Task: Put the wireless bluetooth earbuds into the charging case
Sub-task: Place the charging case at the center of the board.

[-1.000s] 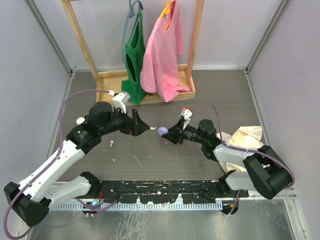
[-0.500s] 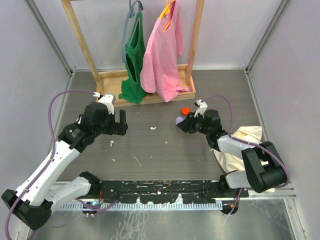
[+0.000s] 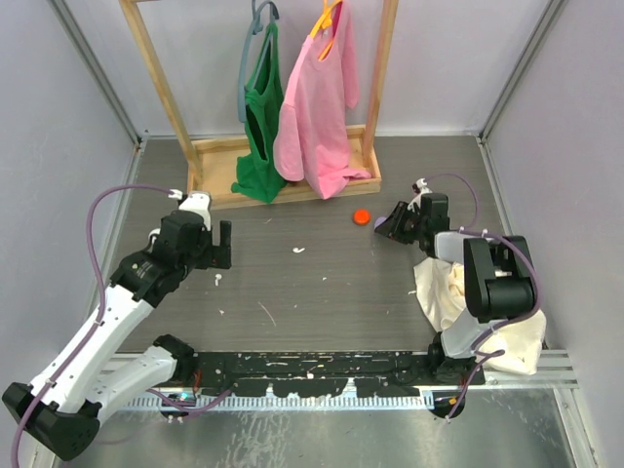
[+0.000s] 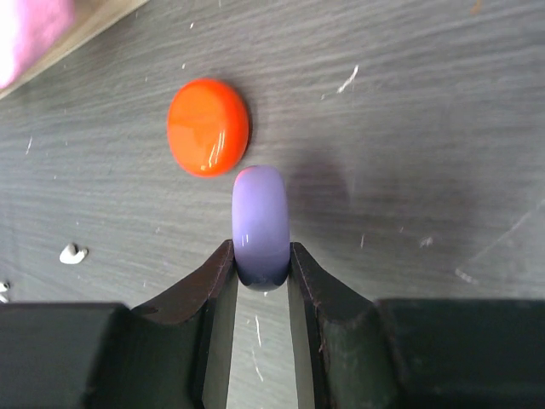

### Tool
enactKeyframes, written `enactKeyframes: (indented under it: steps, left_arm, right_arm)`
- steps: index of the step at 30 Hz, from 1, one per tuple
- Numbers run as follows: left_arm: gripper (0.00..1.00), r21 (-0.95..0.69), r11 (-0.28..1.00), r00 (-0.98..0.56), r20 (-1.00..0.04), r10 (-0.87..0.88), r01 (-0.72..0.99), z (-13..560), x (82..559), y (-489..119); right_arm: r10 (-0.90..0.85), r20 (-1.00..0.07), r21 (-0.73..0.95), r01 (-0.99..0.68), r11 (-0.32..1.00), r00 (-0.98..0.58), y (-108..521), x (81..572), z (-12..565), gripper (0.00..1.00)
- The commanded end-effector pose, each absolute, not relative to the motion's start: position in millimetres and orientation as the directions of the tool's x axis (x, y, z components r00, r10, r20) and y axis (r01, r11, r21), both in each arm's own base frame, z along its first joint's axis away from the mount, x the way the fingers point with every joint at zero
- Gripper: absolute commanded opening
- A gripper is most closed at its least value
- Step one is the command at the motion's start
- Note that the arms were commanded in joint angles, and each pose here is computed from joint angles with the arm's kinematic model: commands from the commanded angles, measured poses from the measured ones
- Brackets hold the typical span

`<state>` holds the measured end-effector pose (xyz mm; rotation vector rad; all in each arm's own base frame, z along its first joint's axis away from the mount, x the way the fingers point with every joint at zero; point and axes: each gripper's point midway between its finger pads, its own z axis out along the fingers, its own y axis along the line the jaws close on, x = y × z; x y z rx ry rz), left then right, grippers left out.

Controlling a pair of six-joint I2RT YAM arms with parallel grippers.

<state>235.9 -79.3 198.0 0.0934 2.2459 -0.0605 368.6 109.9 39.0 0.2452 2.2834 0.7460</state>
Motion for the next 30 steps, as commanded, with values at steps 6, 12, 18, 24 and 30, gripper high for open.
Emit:
enactKeyframes:
  steps: [6, 12, 18, 24, 30]
  left_arm:
    - [0.98, 0.017, 1.000, -0.563, -0.826, 0.028, 0.024, 212, 241, -63]
    - [0.98, 0.005, 1.000, -0.558, -0.829, 0.020, 0.029, 213, 241, -64]
    - [0.98, -0.005, 0.999, -0.562, -0.827, 0.018, 0.038, 212, 240, -65]
    - [0.98, -0.011, 0.999, -0.558, -0.830, 0.011, 0.036, 213, 240, -65]
    - [0.98, -0.016, 1.000, -0.560, -0.829, 0.002, 0.027, 212, 240, -63]
  right_arm:
    - [0.330, -0.534, 0.599, -0.072, 0.798, -0.779, 116, 402, 39, 0.17]
    - [0.323, -0.508, 0.598, -0.057, 0.800, -0.798, 116, 404, 31, 0.25]
    - [0.323, -0.500, 0.573, -0.028, 0.819, -0.804, 108, 403, 27, 0.41]
    - [0.321, -0.516, 0.533, -0.005, 0.846, -0.794, 96, 403, 31, 0.50]
    - [0.311, -0.544, 0.483, 0.012, 0.876, -0.779, 85, 403, 40, 0.59]
